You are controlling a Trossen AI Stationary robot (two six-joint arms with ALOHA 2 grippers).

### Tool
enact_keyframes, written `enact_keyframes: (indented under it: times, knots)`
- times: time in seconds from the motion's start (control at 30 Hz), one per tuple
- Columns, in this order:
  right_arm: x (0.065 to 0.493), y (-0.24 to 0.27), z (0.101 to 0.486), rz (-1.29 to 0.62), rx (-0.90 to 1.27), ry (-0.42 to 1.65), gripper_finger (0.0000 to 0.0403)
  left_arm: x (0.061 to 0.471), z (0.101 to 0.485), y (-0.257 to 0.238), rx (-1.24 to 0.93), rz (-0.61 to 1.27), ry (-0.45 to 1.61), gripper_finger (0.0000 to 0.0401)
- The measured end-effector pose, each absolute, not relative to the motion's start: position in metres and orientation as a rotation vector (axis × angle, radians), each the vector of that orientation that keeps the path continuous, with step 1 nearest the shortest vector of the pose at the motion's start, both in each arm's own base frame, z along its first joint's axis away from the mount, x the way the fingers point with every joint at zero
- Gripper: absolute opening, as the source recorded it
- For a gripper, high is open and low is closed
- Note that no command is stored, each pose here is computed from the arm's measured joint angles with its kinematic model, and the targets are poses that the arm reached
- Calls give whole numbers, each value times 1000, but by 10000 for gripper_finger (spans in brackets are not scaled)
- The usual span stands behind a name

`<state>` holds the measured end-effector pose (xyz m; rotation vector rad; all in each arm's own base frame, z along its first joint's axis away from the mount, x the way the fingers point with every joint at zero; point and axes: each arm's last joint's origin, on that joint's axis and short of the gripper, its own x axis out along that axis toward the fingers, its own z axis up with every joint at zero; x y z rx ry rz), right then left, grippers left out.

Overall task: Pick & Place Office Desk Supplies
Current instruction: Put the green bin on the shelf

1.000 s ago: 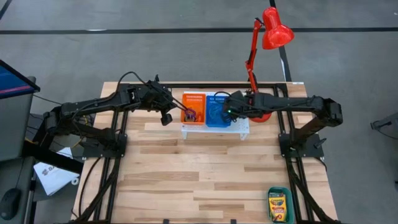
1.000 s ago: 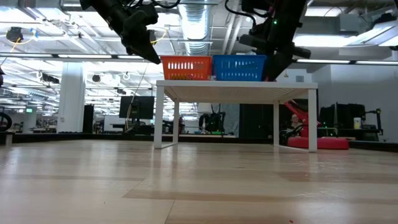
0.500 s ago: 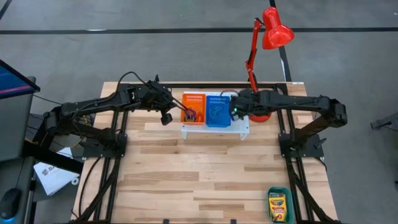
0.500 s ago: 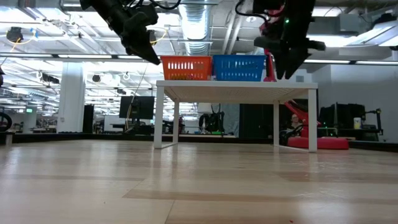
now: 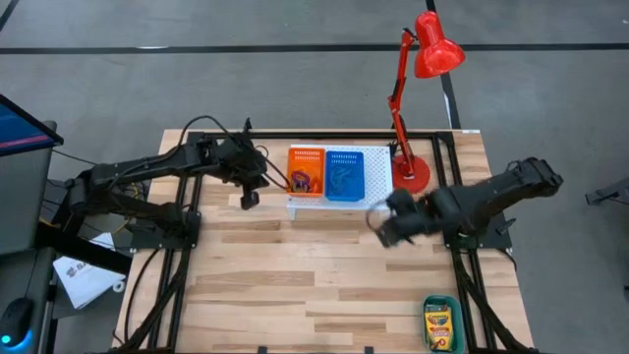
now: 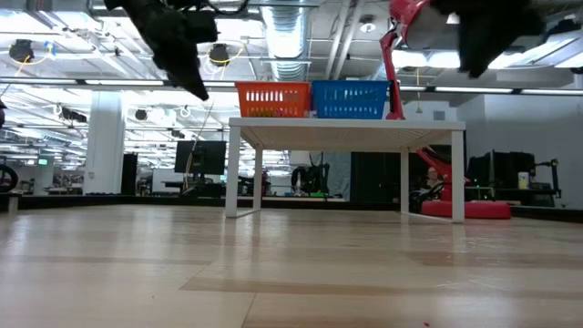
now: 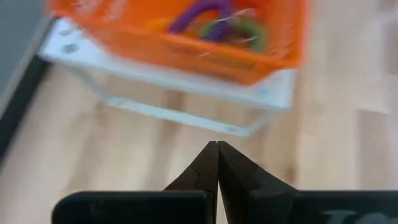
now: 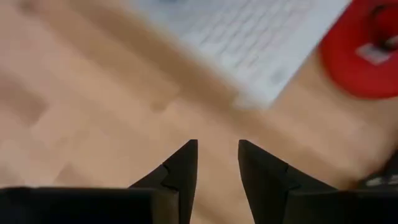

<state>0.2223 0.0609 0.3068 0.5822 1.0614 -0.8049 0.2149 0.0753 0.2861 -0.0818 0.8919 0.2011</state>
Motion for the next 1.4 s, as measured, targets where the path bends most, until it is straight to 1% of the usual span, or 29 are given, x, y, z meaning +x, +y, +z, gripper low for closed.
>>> enact_keyframes:
  times: [0.17, 0.3, 0.53, 0.77, 0.9, 1.03, 1.23, 1.4]
  knots:
    - [212, 114, 303, -689, 662, 1037, 113, 209, 289, 58, -133, 66, 909, 0]
    - [202, 155, 292, -646, 726, 1069, 113, 211, 288, 42, -138, -3, 927, 0]
    - [180, 209, 260, -731, 808, 1256, 113, 216, 290, 15, -96, -112, 910, 0]
    - [158, 238, 242, -793, 775, 1382, 113, 220, 293, -2, -57, -181, 865, 0]
    - [142, 251, 236, -878, 844, 1396, 113, 221, 293, -8, -55, -189, 865, 0]
    - [131, 262, 233, -918, 912, 1378, 113, 222, 294, -11, -47, -200, 851, 0]
    - [148, 271, 220, -893, 978, 1367, 113, 222, 294, -11, -43, -200, 841, 0]
    - [160, 281, 201, -885, 994, 1394, 113, 223, 295, -11, -43, -200, 835, 0]
